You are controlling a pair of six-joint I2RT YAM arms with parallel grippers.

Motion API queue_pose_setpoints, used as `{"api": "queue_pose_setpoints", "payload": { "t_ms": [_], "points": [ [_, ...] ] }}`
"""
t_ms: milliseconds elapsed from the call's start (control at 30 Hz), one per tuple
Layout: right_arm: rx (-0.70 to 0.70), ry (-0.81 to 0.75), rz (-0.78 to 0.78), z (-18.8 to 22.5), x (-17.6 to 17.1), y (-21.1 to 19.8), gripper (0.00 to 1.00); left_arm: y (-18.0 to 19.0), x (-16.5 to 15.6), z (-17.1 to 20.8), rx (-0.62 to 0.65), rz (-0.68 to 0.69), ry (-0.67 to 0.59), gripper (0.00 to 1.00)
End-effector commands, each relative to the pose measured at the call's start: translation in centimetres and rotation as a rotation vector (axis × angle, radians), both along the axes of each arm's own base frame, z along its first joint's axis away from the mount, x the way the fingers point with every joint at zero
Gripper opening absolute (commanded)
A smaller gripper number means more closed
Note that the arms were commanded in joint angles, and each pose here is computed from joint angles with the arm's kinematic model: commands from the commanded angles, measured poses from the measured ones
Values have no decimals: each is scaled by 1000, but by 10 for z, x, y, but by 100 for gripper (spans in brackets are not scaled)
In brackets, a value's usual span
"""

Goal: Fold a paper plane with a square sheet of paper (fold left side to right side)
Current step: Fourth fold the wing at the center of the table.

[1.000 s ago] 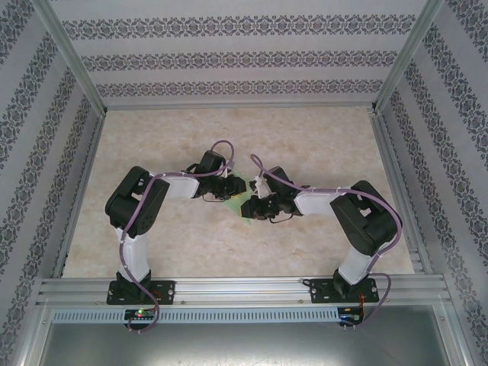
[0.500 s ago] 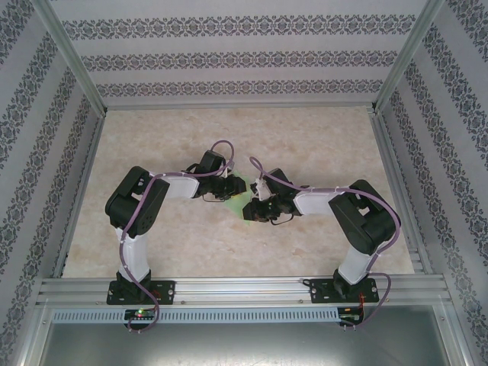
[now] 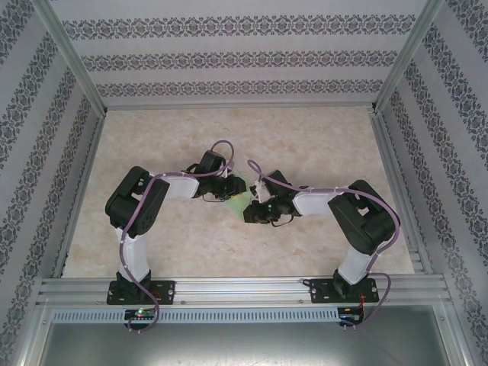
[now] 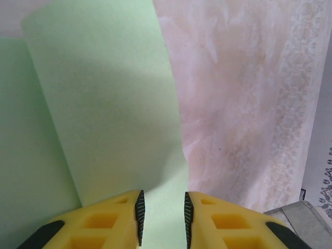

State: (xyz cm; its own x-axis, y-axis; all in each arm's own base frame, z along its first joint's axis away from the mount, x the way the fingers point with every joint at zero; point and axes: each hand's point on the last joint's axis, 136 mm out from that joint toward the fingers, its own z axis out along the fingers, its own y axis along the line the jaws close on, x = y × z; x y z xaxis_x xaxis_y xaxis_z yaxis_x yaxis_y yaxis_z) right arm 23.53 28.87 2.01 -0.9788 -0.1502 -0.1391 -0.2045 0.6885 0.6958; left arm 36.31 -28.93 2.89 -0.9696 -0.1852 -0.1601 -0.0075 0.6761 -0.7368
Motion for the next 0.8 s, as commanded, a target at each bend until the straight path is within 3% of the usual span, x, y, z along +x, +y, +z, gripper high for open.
{"api": "queue_pose_setpoints", "payload": {
  "t_ms": [0,533,767],
  "points": [
    [-60,46,28,-13,-16,-7,20,17,-20,-33,108,27,95,31],
    [-146,104,85,-16,-49,-28,8,18,-20,-34,117,29,95,31],
    [11,23,44,28,-30,-15,4,18,-20,-34,113,28,94,31]
  ]
}}
